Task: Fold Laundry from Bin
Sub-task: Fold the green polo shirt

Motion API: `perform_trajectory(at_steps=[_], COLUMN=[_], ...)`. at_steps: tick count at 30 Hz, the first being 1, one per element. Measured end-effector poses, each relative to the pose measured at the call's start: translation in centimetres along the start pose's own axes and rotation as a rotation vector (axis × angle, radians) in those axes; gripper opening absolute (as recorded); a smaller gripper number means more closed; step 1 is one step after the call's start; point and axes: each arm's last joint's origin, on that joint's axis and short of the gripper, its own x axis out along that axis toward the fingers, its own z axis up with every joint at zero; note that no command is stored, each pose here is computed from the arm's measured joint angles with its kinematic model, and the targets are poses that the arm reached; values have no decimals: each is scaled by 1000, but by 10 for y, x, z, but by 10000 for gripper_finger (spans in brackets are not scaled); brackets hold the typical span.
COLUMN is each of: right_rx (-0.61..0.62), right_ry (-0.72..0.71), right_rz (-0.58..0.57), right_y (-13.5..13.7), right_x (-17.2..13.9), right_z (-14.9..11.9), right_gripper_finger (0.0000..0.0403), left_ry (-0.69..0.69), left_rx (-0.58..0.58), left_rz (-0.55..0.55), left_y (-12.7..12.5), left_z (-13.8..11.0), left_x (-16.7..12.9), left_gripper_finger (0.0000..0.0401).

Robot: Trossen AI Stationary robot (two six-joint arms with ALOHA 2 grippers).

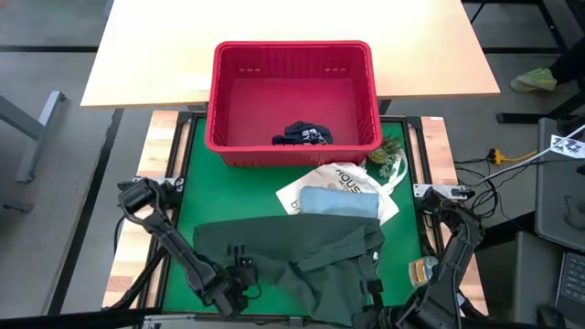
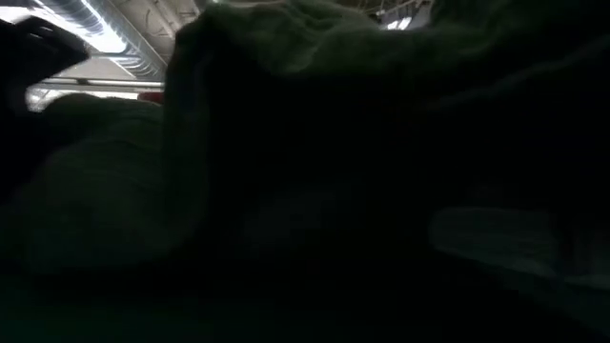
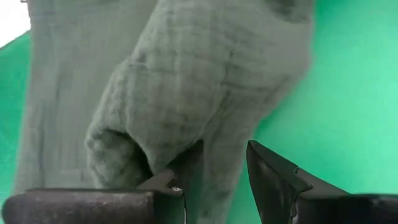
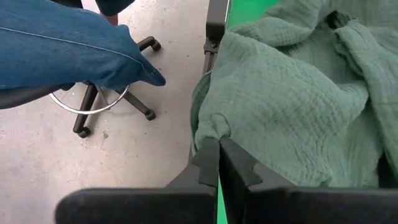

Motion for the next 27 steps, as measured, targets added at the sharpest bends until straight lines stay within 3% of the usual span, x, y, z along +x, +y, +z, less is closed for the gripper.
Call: perform_trajectory(at_steps=[6, 12, 19, 27], right_rx=[0, -1, -1, -1], right_ry=[0, 0, 0, 1], right_rz=[0, 0, 0, -1], right_y=[0, 0, 0, 0], right_x=[0, 0, 0, 0], right_z=[0, 0, 0, 0], right_gripper_finger=[3, 4, 5, 5], left_ry=[28, 24, 130, 248], left_rx=[39, -15, 32, 71], left_rz=[38, 109, 166, 93], left_y=[14, 36, 68, 93], left_z=[13, 31, 46, 58], left_x=[11, 26, 44, 57], left_gripper_finger=[115, 115, 115, 115])
